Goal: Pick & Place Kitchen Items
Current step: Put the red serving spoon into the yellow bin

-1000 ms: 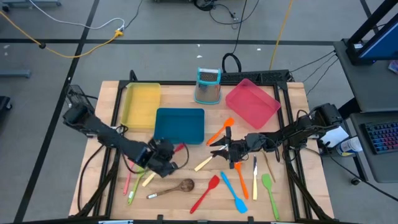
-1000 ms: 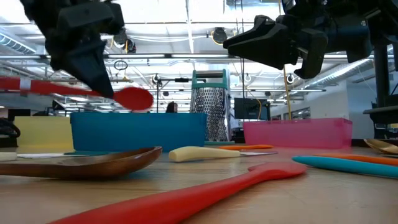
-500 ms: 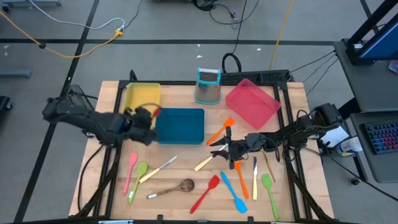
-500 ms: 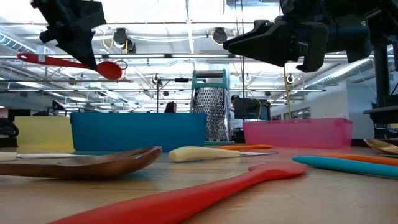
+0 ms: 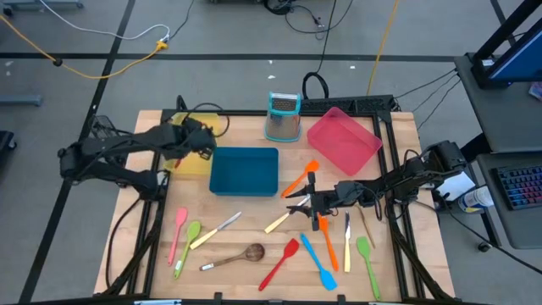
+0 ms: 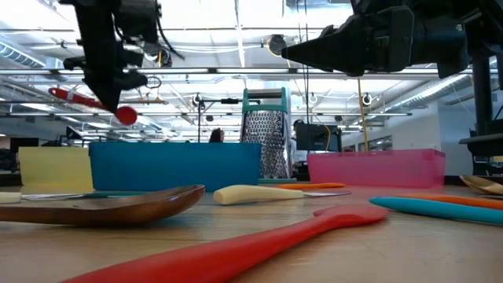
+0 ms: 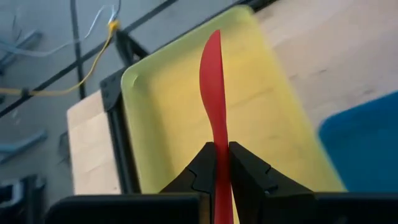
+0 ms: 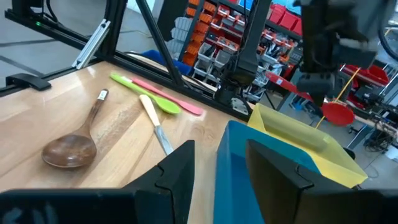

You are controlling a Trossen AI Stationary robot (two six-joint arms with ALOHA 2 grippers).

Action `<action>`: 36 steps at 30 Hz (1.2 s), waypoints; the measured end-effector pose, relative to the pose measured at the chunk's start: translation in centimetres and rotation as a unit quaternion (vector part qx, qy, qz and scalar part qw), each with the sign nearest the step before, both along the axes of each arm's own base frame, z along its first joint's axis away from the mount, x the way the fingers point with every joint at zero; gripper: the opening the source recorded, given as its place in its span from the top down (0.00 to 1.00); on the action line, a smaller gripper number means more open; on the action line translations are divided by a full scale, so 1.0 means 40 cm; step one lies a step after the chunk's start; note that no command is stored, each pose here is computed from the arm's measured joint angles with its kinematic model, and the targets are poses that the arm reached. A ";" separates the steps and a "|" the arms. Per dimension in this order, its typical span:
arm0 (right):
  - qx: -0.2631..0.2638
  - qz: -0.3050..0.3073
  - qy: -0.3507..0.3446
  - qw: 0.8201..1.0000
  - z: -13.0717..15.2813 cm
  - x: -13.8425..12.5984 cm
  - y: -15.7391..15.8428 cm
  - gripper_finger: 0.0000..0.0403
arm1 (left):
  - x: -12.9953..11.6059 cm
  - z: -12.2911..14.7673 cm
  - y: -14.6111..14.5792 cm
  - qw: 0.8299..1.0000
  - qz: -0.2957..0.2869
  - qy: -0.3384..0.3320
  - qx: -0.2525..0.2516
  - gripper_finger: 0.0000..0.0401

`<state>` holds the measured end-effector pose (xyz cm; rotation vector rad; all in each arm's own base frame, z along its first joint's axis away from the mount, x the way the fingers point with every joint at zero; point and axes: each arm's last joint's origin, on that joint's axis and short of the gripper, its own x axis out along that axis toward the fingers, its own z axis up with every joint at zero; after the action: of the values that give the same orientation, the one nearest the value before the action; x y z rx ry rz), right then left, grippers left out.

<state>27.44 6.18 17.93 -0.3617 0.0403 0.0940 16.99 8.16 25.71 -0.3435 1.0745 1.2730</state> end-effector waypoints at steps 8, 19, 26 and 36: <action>0.007 0.000 0.001 1.000 0.000 0.000 0.000 0.66 | 0.015 -0.069 0.100 0.996 0.045 0.074 -0.036 0.92; 0.037 -0.002 0.008 0.999 -0.002 0.000 0.000 0.66 | 0.051 -0.202 0.226 0.986 0.041 0.074 -0.141 0.92; 0.036 -0.003 0.015 0.999 -0.006 0.000 0.000 0.67 | 0.065 -0.262 0.268 0.984 0.032 0.094 -0.149 0.92; 0.035 -0.003 0.015 0.999 -0.006 -0.001 0.000 0.67 | 0.067 -0.270 0.265 0.982 0.016 0.109 -0.155 0.83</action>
<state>27.42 6.18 17.70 -0.2895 0.0668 0.0953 19.65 18.76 14.92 -0.4646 1.4646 1.1905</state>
